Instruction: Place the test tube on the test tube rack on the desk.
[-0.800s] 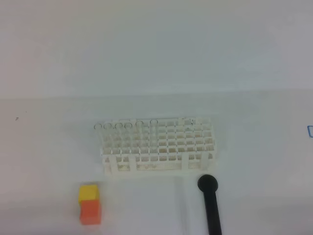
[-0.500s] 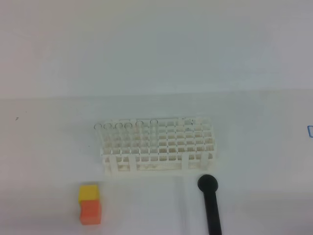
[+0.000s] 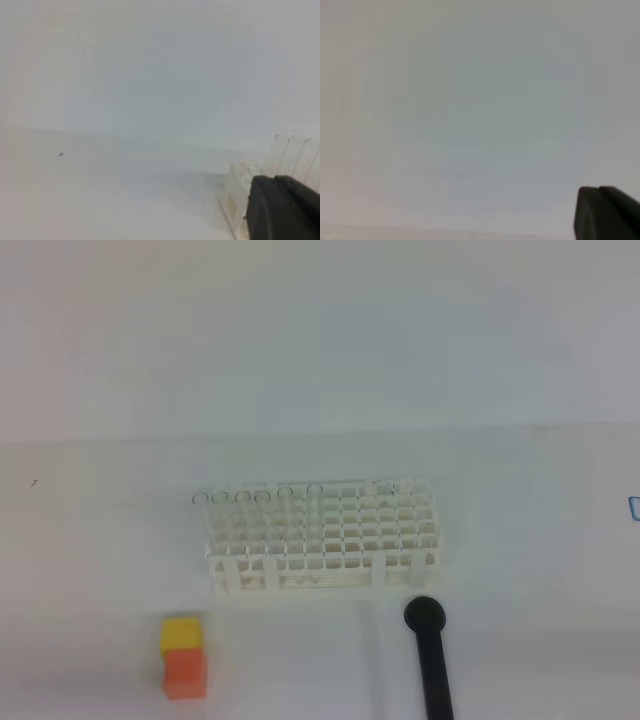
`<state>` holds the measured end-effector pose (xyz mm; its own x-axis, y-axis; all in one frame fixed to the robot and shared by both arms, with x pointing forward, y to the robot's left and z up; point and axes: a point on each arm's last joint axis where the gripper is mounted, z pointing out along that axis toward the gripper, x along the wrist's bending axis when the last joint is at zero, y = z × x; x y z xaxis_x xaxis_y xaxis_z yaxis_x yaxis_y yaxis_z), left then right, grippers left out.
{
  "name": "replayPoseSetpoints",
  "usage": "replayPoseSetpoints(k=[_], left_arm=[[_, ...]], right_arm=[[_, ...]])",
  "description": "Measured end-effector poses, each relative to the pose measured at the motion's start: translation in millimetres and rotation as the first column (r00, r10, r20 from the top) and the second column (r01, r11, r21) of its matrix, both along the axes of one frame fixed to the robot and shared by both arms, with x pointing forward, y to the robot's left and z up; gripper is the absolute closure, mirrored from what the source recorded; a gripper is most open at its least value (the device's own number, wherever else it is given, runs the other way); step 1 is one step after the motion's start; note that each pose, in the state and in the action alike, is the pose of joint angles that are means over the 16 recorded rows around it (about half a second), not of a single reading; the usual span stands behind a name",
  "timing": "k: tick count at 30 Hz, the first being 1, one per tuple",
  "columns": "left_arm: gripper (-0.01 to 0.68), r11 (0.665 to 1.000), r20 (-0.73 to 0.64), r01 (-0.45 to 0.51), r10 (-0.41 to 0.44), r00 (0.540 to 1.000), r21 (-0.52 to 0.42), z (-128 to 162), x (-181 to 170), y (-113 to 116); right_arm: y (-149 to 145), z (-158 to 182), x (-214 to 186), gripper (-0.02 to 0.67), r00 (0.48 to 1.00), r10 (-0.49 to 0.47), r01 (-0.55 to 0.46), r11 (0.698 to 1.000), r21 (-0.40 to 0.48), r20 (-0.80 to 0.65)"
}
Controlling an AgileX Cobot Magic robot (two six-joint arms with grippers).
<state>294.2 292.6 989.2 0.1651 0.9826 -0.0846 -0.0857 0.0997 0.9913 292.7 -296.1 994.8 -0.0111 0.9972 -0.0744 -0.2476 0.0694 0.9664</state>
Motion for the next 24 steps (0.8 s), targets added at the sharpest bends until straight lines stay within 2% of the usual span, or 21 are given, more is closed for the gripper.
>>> replayPoseSetpoints(k=[7, 15, 20, 24], left_arm=[[0.674, 0.987, 0.065, 0.043, -0.033, 0.997, -0.154, 8, -1, -1], [0.674, 0.943, 0.108, 0.139, -0.111, 0.988, -0.303, 22, -4, -4], [0.674, 0.956, 0.096, 0.139, -0.117, 0.988, -0.260, 42, -6, -5], [0.674, 0.980, 0.051, 0.071, -0.063, 0.997, -0.185, 66, -6, 0]], right_arm=[[0, 5, -1, 0.650, 0.999, 0.002, -0.002, 1.000, -0.006, 0.034], [-2, 30, -6, 0.650, 1.000, -0.027, 0.027, 0.999, -0.040, -0.007], [-4, 56, -9, 0.650, 0.993, -0.059, 0.052, 0.997, -0.065, -0.100], [-6, 80, -8, 0.650, 0.978, -0.079, 0.065, 0.995, -0.076, -0.195]])
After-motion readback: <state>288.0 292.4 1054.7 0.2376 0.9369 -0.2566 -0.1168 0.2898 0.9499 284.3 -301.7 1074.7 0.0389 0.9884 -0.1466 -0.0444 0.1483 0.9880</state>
